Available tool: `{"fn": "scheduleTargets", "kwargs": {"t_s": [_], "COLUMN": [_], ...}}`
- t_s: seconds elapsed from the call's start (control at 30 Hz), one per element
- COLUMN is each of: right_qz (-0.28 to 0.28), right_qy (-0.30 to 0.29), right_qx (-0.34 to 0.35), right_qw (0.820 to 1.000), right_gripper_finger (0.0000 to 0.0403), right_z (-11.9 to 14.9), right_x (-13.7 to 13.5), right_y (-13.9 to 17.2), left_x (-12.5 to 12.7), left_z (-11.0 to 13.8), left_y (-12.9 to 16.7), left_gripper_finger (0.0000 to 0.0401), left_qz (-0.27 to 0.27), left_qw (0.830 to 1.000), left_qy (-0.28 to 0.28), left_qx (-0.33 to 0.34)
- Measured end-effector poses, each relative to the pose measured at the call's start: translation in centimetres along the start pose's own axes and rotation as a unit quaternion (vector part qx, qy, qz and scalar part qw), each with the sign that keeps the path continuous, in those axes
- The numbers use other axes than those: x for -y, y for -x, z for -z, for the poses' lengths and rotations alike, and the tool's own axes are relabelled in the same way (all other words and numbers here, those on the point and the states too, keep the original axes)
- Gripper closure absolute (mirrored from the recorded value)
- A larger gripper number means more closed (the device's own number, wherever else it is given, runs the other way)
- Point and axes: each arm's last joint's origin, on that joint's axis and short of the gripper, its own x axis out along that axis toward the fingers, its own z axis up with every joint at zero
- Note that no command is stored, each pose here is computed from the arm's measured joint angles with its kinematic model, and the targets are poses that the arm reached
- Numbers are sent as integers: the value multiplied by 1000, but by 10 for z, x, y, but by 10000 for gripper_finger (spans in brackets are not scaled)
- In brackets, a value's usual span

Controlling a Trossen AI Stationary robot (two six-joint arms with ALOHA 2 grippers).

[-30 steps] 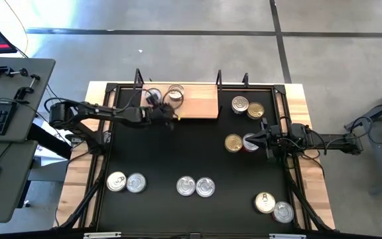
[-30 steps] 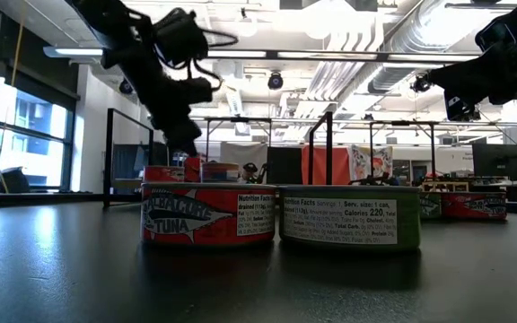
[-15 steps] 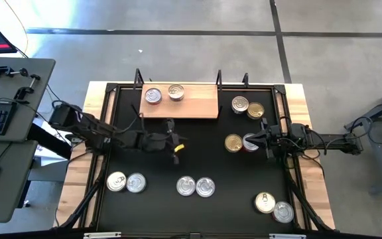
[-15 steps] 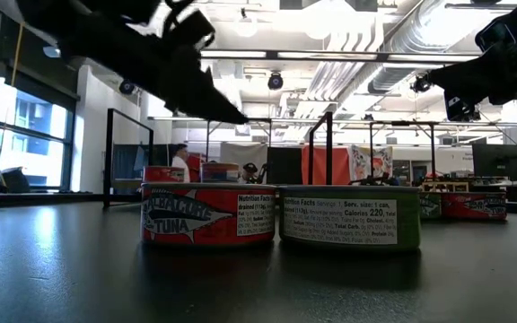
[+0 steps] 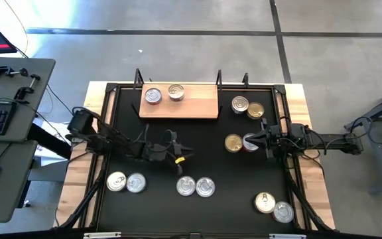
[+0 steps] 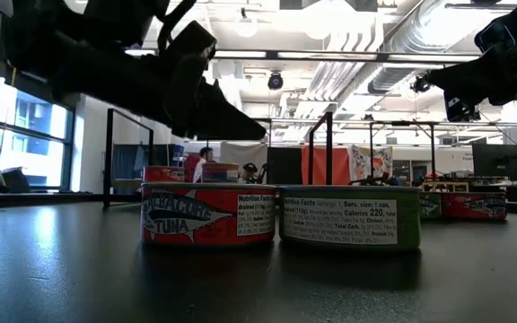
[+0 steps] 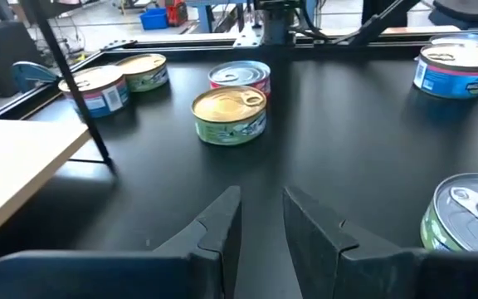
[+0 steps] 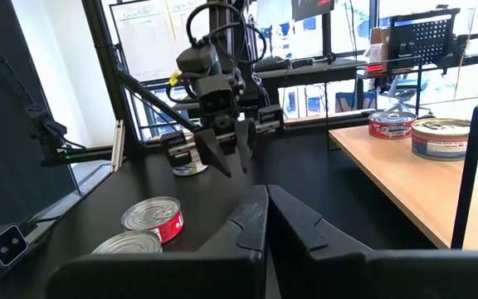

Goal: Stack canned seafood by type on shelf
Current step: Put the green tuna can on the shelf

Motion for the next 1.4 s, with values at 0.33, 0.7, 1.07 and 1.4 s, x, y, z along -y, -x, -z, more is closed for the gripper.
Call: {"fn": "scheduleTargets", "kwargs": {"t_s": [0.33,0.7,1.07,1.4], "right_qz": [0,-3,-133,-182], "right_qy": [50,-9,-17,40], "right_qx": [4,28,198,199], "right_qw": [999,1000,971,962], "right_gripper_finger": [402,402,402,402], "right_z": [-1,-6,-39,-38], "right_x": [0,-1,-17,-35], "right_y": [0,0,10,3], "left_x": [13,16,17,17], "left_z": [2,2,2,1], "left_y": [4,6,7,7], "left_gripper_finger": [321,321,321,321], "left_qz": [19,25,28,28], "left_qw": [1000,1000,1000,1000], "left_qy": [-9,-11,-12,-7], "left_qx": [5,5,5,8]}}
